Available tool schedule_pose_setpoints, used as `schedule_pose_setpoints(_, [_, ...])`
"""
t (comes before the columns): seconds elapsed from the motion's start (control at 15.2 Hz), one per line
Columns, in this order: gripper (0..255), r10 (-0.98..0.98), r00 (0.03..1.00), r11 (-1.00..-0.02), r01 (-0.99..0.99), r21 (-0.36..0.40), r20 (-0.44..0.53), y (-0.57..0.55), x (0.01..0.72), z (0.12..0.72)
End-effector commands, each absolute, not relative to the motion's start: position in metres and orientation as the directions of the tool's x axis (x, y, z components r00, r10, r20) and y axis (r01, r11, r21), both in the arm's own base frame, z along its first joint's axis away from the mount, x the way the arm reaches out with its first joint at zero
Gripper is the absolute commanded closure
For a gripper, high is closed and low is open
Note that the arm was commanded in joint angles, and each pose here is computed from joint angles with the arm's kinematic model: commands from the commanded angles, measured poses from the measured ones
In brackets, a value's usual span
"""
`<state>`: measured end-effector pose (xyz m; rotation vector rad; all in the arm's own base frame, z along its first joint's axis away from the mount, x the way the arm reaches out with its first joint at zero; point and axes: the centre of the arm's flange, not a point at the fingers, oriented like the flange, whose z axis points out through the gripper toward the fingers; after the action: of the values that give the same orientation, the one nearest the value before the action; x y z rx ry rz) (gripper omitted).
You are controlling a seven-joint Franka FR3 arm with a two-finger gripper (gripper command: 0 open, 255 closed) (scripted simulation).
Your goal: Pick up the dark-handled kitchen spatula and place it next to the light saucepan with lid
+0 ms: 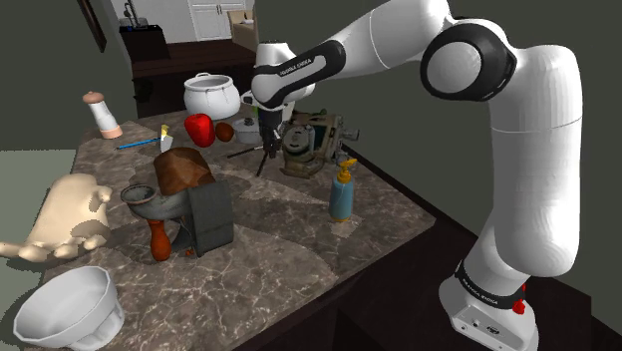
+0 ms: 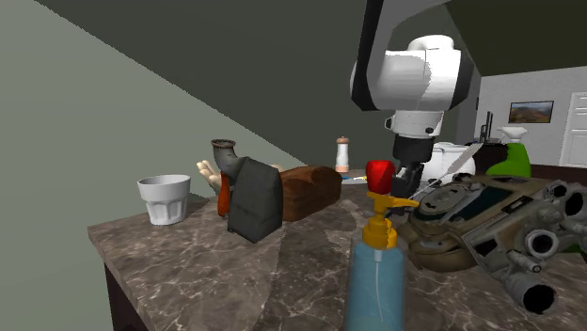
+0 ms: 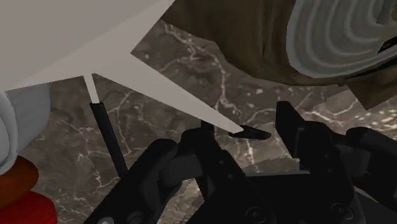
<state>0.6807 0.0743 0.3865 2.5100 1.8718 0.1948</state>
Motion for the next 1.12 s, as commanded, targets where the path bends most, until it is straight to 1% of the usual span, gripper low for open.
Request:
schedule_pose_setpoints(0.0, [0,0.956,0.285,-0.285,0.958,-0.002,0.066,0.080,0.690,0.320])
schedule_pose_setpoints(0.13, [0,0.957,0.284,-0.285,0.959,-0.002,0.066,0.093,0.679,0.314])
schedule_pose_setpoints(0.2, [0,0.957,0.284,-0.285,0.959,-0.002,0.065,0.092,0.687,0.310])
schedule_pose_setpoints(0.26, [0,0.957,0.284,-0.284,0.959,0.000,0.066,0.073,0.671,0.350])
schedule_pose_setpoints(0.53, [0,0.957,0.284,-0.284,0.959,0.000,0.066,0.069,0.670,0.400])
schedule_pose_setpoints(1.06, [0,0.957,0.284,-0.284,0.959,0.000,0.066,0.069,0.670,0.400])
